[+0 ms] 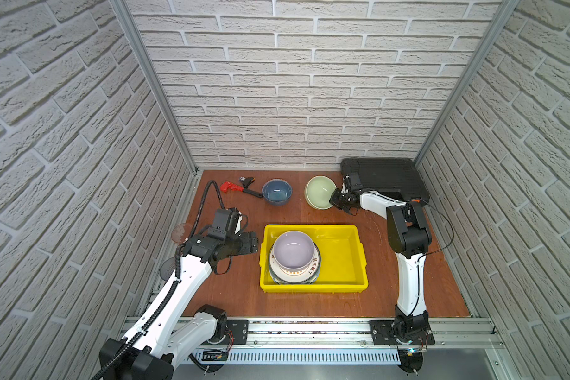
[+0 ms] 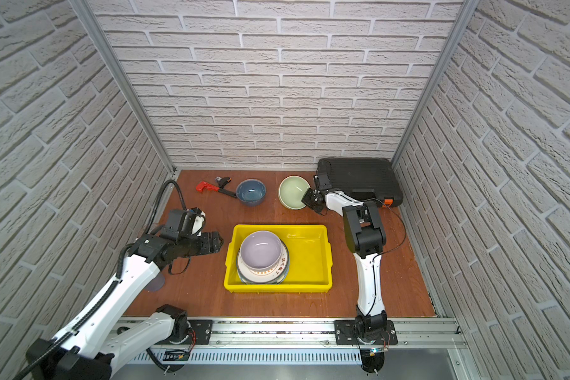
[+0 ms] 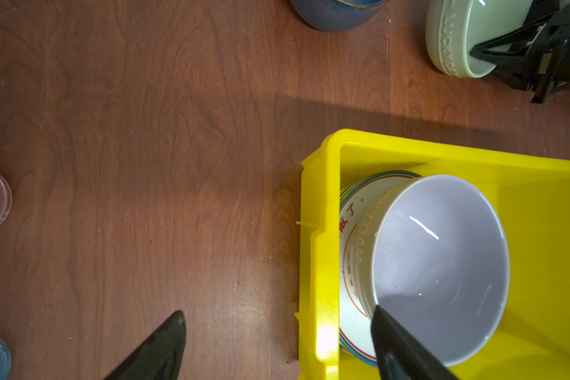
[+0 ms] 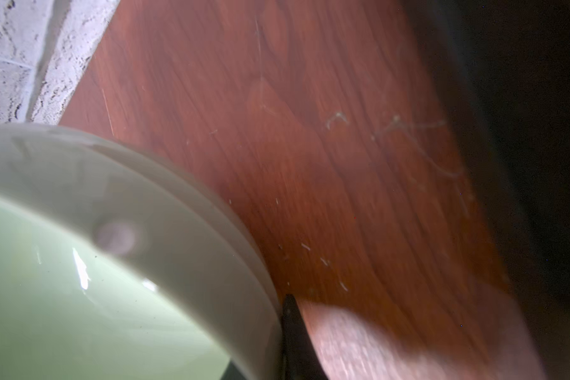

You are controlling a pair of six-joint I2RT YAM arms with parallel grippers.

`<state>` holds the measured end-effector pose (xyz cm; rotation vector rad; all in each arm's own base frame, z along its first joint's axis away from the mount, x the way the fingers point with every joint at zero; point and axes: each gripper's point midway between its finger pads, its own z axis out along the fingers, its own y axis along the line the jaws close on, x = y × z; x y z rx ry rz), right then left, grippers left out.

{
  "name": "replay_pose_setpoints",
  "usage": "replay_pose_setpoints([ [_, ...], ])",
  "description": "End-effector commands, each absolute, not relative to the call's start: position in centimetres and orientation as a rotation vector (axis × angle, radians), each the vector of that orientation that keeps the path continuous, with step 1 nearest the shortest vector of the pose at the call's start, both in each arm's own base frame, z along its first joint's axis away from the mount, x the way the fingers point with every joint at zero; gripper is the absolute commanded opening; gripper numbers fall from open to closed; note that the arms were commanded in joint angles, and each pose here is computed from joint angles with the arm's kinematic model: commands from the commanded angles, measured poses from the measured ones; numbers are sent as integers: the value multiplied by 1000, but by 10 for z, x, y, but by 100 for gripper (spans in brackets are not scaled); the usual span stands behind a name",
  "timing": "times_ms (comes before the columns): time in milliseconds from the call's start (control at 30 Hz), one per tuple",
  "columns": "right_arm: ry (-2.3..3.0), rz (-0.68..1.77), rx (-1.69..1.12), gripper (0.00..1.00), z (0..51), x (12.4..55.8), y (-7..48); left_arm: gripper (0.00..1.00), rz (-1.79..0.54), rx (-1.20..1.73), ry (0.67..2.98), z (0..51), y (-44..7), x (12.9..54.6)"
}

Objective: Place the mixed dishes into the plastic bin
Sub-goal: 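Lift the pale green bowl and carry it over the bin with the right gripper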

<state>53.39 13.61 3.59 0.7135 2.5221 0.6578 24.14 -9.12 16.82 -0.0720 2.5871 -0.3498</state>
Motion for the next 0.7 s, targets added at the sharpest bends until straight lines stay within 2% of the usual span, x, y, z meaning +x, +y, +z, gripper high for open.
replay_pose_setpoints([
  [0,2381,771,609,6,110,545,143,88,-369,-68,2552,177,-92,246],
  [300,2363,763,454,6,166,535,145,91,-367,-53,2527,178,-91,246],
  [400,2343,784,368,6,200,523,149,95,-343,-64,2528,177,-88,247],
  [500,2361,746,255,6,224,503,157,98,-311,-72,2530,177,-83,247],
  [667,2390,672,83,6,256,463,165,98,-291,-74,2526,176,-79,250],
])
